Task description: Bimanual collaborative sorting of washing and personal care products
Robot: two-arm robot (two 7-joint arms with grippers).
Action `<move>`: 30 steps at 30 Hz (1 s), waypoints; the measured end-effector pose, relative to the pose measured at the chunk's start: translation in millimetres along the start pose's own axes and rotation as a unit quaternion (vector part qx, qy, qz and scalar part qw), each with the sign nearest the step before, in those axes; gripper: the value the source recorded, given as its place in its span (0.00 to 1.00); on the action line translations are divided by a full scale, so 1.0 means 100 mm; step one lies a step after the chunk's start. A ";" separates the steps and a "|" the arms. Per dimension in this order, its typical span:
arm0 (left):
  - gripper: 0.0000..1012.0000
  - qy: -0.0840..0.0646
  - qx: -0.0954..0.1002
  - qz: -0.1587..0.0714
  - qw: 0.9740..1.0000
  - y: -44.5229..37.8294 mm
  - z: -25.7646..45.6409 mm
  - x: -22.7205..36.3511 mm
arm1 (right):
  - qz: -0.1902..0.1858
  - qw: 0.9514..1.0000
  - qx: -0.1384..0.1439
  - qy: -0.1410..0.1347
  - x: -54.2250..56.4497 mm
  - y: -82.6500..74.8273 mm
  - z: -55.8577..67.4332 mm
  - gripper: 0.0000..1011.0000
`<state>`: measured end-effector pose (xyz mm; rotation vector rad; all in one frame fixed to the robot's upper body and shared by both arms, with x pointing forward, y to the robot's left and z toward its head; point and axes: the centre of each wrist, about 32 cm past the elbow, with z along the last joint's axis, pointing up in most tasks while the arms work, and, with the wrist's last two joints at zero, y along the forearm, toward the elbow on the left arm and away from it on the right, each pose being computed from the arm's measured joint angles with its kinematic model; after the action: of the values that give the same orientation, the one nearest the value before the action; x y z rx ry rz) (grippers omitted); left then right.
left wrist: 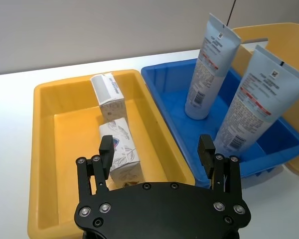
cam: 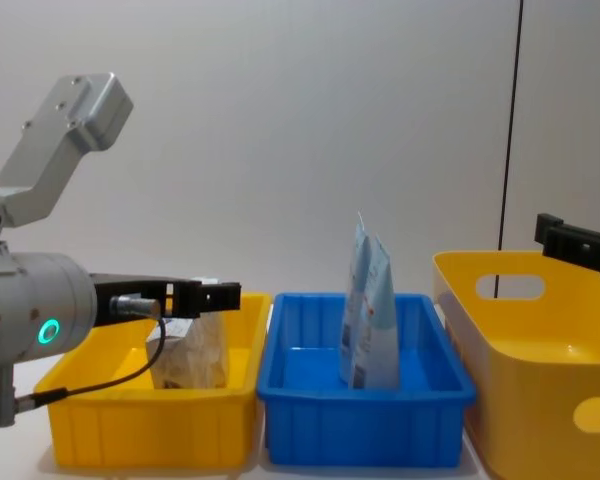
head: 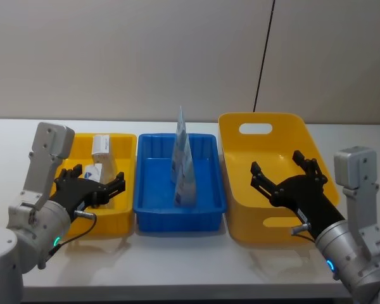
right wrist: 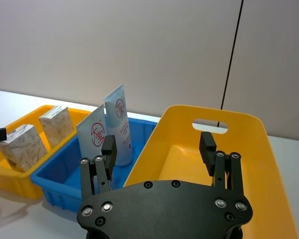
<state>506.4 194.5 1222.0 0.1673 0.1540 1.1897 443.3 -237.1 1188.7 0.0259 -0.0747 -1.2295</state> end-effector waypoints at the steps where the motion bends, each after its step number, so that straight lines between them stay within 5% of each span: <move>1: 0.99 0.003 0.002 0.003 1.000 -0.008 -0.001 0.002 | 0.000 1.000 0.000 0.000 0.00 0.00 0.00 0.99; 30: 0.99 0.050 0.022 0.038 0.998 -0.226 -0.177 0.144 | 0.000 1.000 0.000 0.000 0.00 0.00 0.00 0.99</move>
<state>528.6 200.6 1199.5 0.1528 0.2632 1.2711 443.3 -237.1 1188.7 0.0260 -0.0748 -1.2295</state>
